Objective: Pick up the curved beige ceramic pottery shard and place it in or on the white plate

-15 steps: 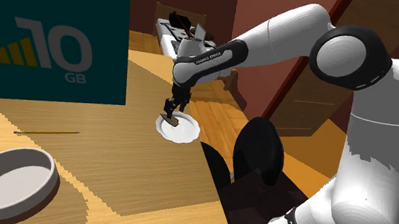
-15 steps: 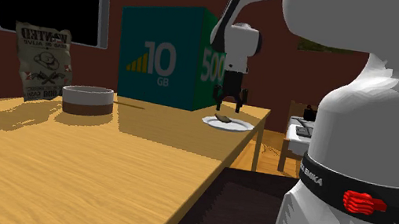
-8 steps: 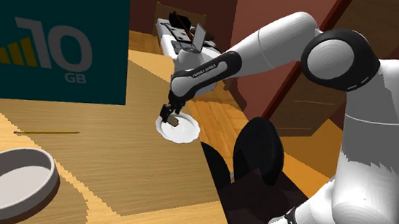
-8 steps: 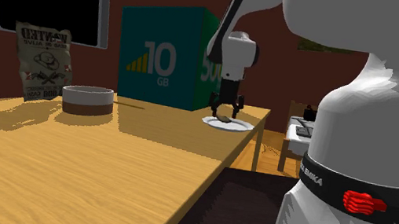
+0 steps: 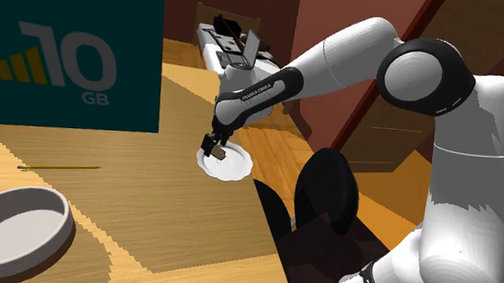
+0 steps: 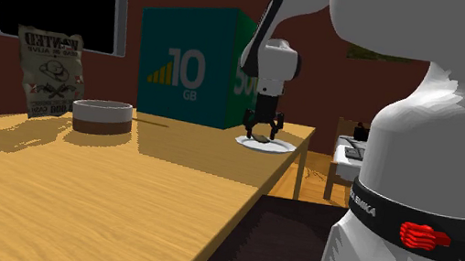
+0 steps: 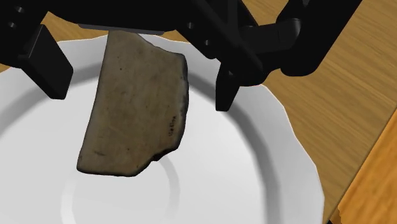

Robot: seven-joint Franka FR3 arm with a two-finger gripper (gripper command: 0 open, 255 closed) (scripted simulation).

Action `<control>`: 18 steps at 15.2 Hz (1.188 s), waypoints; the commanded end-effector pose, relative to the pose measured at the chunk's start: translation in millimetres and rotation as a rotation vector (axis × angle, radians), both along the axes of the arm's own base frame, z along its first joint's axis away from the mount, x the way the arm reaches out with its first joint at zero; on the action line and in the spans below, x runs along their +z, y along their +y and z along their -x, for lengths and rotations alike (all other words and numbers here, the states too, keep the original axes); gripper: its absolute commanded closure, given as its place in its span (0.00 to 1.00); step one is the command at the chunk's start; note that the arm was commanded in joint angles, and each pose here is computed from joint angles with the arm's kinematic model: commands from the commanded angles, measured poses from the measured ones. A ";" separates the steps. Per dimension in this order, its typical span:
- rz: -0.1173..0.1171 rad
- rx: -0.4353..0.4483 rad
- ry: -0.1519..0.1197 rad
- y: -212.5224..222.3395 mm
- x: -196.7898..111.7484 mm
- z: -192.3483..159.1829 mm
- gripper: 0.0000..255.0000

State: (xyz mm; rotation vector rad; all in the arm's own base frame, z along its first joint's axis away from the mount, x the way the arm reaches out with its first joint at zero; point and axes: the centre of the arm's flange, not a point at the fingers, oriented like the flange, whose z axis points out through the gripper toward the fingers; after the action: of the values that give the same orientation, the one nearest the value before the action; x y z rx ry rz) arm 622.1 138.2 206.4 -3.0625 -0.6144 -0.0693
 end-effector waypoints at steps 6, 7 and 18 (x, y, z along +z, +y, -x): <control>0.000 0.000 0.000 -0.4 0.2 1.1 1.00; 0.000 0.000 0.000 -0.5 0.2 0.9 1.00; 0.000 0.000 0.000 0.0 42.2 0.1 1.00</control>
State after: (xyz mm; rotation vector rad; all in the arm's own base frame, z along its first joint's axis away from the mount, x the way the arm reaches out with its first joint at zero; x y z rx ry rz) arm 622.7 138.0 243.4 -3.0625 -0.6143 -0.0701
